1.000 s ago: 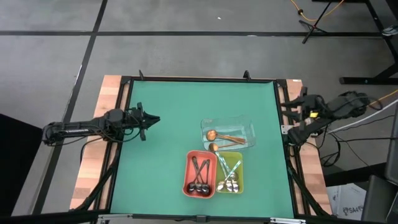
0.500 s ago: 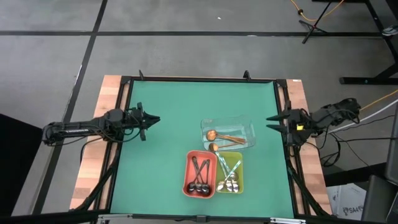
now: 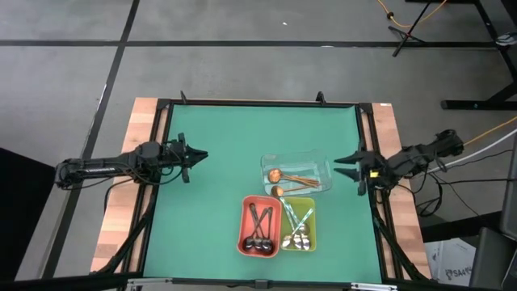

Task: Sort silverware by color (type)
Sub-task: Return to Home Position

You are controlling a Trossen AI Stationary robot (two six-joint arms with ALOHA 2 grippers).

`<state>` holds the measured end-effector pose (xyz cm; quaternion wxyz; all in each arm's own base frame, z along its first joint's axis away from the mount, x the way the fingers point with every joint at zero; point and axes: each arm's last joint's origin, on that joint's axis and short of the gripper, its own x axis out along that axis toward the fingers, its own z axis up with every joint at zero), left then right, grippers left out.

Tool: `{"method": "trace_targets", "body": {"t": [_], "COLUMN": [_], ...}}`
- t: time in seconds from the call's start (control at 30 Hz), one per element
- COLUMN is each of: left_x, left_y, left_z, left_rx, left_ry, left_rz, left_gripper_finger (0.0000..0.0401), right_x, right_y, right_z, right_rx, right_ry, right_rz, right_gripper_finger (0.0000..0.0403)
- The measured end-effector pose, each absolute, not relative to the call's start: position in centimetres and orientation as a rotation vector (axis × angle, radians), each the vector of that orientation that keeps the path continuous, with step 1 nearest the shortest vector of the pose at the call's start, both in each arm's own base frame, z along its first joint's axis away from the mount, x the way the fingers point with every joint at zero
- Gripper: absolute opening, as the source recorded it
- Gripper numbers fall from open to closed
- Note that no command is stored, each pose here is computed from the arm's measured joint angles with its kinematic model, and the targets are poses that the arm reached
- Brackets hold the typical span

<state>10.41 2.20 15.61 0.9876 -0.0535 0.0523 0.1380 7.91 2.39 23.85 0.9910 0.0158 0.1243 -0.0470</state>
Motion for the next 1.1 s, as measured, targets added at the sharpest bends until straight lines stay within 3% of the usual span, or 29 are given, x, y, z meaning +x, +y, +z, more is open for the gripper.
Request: {"method": "trace_targets", "body": {"t": [0.73, 1.1], "left_x": [10.4, 10.4], "left_y": [2.2, 2.2], "left_z": [15.6, 15.6], "left_rx": [-0.107, -0.107], "left_ry": [0.105, 0.105], "left_rz": [0.278, 0.278], "left_gripper_finger": [0.0039, 0.0039], "right_x": [10.2, 10.7], "right_y": [3.3, 2.0], "right_z": [15.9, 16.8], "right_rx": [0.018, -0.073], "right_ry": [0.081, 0.004], "right_rz": [-0.155, -0.176], "right_gripper_finger": [0.0124, 0.0124]}}
